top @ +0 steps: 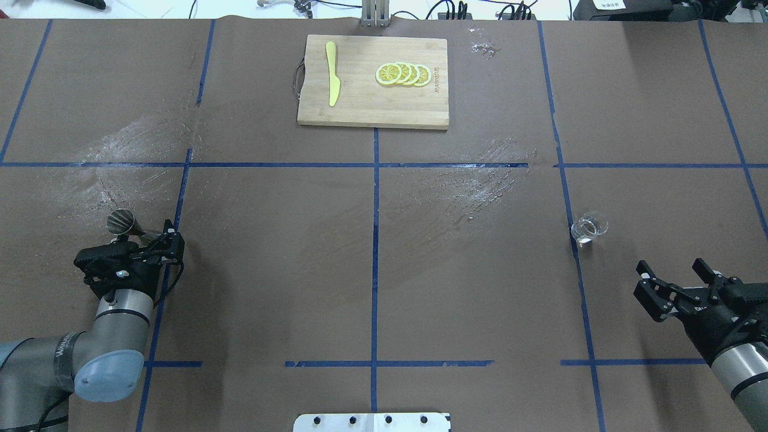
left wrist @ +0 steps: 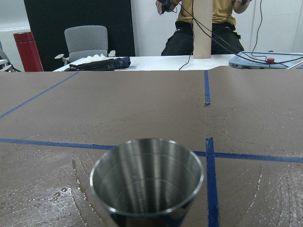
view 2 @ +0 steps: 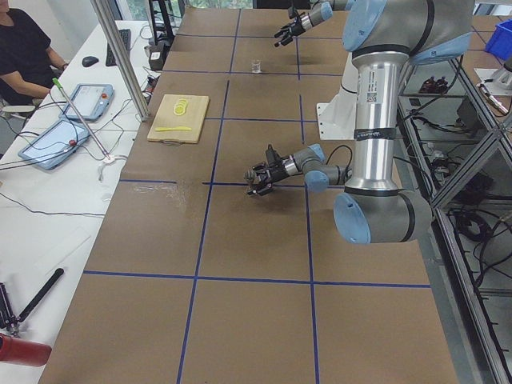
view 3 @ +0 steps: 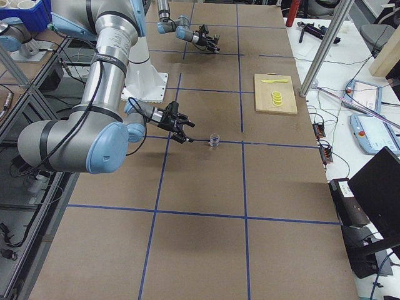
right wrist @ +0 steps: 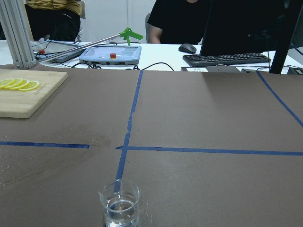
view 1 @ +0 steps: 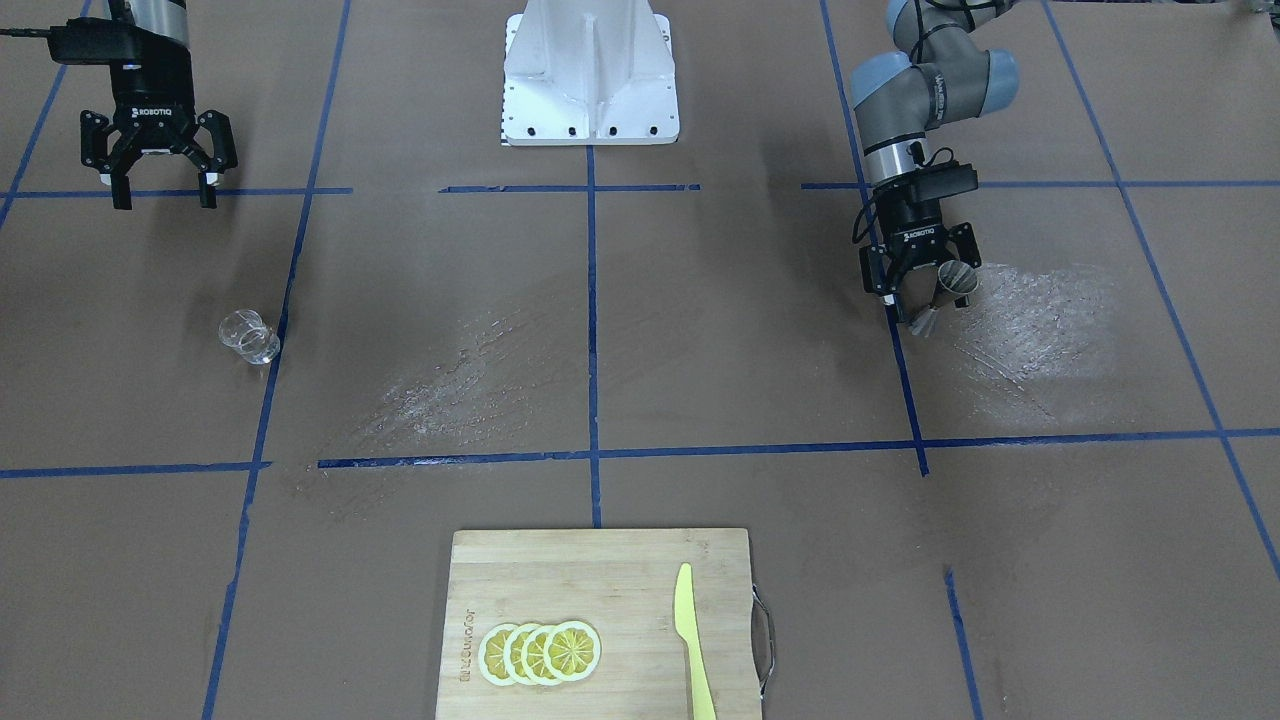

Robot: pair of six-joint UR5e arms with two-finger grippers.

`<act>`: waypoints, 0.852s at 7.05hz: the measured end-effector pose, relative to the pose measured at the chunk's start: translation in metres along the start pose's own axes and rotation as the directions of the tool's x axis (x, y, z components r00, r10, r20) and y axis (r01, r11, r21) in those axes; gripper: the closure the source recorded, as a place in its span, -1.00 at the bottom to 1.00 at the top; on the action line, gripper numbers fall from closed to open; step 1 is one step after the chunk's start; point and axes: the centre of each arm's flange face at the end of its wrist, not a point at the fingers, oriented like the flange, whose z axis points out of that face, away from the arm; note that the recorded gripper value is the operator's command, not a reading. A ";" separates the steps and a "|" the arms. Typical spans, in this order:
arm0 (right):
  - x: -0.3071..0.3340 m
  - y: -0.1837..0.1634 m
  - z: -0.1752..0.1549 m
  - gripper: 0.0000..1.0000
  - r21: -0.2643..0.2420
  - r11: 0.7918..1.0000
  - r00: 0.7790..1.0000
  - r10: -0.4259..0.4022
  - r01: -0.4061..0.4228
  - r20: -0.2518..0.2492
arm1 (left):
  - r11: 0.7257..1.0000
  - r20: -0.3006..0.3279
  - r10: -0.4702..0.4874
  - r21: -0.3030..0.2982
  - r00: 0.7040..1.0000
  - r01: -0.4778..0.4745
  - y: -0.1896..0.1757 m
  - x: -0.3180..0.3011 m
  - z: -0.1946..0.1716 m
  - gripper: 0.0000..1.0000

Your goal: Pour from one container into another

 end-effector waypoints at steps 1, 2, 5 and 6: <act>-0.002 0.001 0.000 -1.00 0.001 1.000 1.000 0.002 -0.002 0.003 | 1.000 0.001 -0.004 0.003 1.000 0.004 -0.002 0.000 0.001 -0.36; -0.003 0.001 -0.001 -1.00 0.001 1.000 1.000 0.003 -0.003 0.005 | 1.000 0.002 -0.006 0.005 1.000 0.006 -0.005 -0.001 0.001 -0.26; -0.004 0.003 -0.001 -1.00 -0.002 1.000 1.000 0.001 -0.001 0.008 | 1.000 0.008 -0.004 0.010 1.000 0.004 -0.011 -0.008 0.001 0.44; -0.004 0.003 -0.002 -1.00 -0.003 1.000 1.000 0.000 0.000 0.010 | 1.000 0.012 -0.001 0.010 1.000 0.001 -0.011 -0.012 0.002 0.99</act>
